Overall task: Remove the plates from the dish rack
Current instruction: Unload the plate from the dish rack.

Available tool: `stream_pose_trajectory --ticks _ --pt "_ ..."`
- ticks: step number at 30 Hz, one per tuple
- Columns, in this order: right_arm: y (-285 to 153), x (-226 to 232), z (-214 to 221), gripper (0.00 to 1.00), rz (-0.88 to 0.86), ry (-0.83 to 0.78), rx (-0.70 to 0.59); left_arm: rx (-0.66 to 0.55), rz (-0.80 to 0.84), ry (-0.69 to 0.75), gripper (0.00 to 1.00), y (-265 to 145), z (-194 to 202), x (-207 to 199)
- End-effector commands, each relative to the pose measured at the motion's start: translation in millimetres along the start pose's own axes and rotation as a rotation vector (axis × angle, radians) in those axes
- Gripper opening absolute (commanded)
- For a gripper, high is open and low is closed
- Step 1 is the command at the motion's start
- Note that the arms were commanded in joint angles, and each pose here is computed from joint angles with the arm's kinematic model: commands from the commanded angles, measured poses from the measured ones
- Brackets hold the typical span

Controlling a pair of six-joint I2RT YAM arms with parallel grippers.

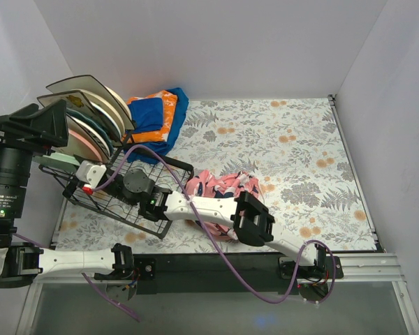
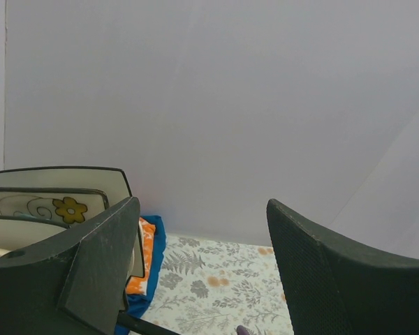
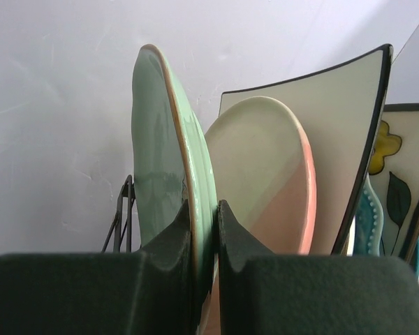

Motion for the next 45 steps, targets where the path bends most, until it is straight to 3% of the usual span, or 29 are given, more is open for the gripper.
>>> stream_pose_trajectory --ticks 1,33,45 --pt "3.3 -106.6 -93.6 0.01 0.301 0.098 -0.265 0.007 -0.003 0.044 0.72 4.0 2.5 -7.2" --pt "-42.1 -157.9 -130.6 0.01 0.345 0.156 -0.307 0.009 -0.004 0.029 0.71 10.8 0.7 -21.5" --pt "-75.7 -173.5 -143.7 0.01 0.331 0.195 -0.334 0.057 0.091 -0.036 0.71 12.8 2.4 -38.8"
Point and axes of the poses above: each gripper's point midway between its finger pads, its own y axis out along the fingers, its own x axis along the line the jaws close on, z = x × y, the point moved 9 cm from there along -y, back along the fingers, and after that the axes turned 15 degrees about -y, right-handed, at the moved point
